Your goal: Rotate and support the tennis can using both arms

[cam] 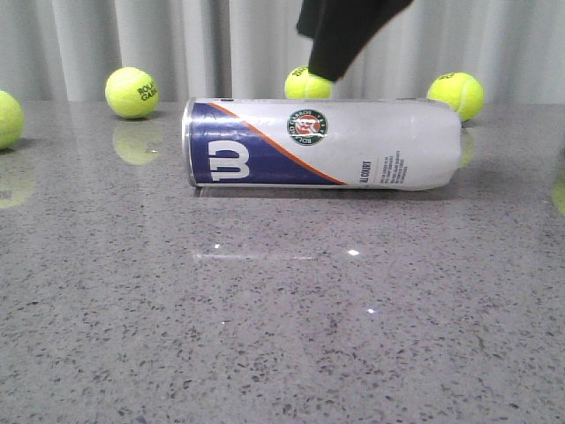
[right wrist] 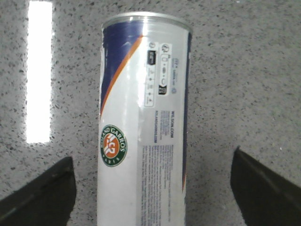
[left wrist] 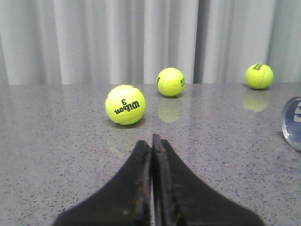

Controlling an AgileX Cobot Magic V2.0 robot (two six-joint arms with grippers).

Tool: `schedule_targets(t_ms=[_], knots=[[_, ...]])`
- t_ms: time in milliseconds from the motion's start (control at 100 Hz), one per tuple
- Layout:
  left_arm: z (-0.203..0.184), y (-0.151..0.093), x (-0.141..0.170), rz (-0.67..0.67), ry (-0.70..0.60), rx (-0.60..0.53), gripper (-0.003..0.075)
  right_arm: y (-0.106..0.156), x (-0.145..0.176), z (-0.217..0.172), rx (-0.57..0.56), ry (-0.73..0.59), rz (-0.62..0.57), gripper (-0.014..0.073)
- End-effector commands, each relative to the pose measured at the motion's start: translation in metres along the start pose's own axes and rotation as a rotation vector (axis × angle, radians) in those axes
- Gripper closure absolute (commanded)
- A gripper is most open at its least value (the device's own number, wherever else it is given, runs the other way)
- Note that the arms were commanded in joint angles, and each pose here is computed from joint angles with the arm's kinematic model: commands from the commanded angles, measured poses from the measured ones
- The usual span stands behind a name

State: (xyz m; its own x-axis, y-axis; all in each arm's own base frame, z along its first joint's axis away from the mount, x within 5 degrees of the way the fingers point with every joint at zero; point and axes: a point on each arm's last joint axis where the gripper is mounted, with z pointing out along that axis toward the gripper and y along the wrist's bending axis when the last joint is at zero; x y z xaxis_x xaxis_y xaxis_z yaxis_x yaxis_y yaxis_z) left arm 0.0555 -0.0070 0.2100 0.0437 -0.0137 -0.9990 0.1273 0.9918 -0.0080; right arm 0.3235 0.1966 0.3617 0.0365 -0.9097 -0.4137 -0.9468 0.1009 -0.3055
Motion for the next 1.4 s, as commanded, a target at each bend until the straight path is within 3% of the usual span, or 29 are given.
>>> schedule_targets(t_ms=[0, 160, 330, 570, 750, 930, 1150, 1310, 1390], knots=[[-0.002, 0.000, 0.006, -0.015, -0.073, 0.005, 0.0741, 0.003, -0.012, -0.049, 0.125, -0.119, 0.092, -0.0056], [-0.002, 0.000, 0.006, -0.015, -0.073, 0.005, 0.0741, 0.010, -0.014, -0.085, 0.215, -0.188, 0.177, -0.0056], [-0.002, 0.000, 0.006, -0.015, -0.073, 0.005, 0.0741, 0.013, -0.001, -0.121, 0.301, -0.214, 0.419, -0.0056], [-0.002, 0.000, 0.006, -0.015, -0.073, 0.005, 0.0741, 0.010, 0.044, -0.163, 0.539, -0.309, 0.728, -0.0056], [-0.002, 0.000, 0.006, -0.015, -0.073, 0.005, 0.0741, 0.033, 0.083, -0.181, 0.708, -0.396, 0.875, -0.0056], [-0.002, 0.000, 0.006, -0.015, -0.073, 0.005, 0.0741, 0.074, 0.113, -0.179, 0.838, -0.489, 0.946, -0.0056], [-0.002, 0.000, 0.006, -0.015, -0.073, 0.005, 0.0741, 0.133, 0.137, -0.165, 0.970, -0.649, 0.935, -0.0056], [-0.002, 0.000, 0.006, -0.015, -0.073, 0.005, 0.0741, 0.171, 0.152, -0.149, 0.986, -0.668, 0.930, -0.0051], [-0.002, 0.000, 0.006, -0.015, -0.073, 0.005, 0.0741, 0.188, 0.158, -0.143, 0.988, -0.676, 0.930, -0.0003]])
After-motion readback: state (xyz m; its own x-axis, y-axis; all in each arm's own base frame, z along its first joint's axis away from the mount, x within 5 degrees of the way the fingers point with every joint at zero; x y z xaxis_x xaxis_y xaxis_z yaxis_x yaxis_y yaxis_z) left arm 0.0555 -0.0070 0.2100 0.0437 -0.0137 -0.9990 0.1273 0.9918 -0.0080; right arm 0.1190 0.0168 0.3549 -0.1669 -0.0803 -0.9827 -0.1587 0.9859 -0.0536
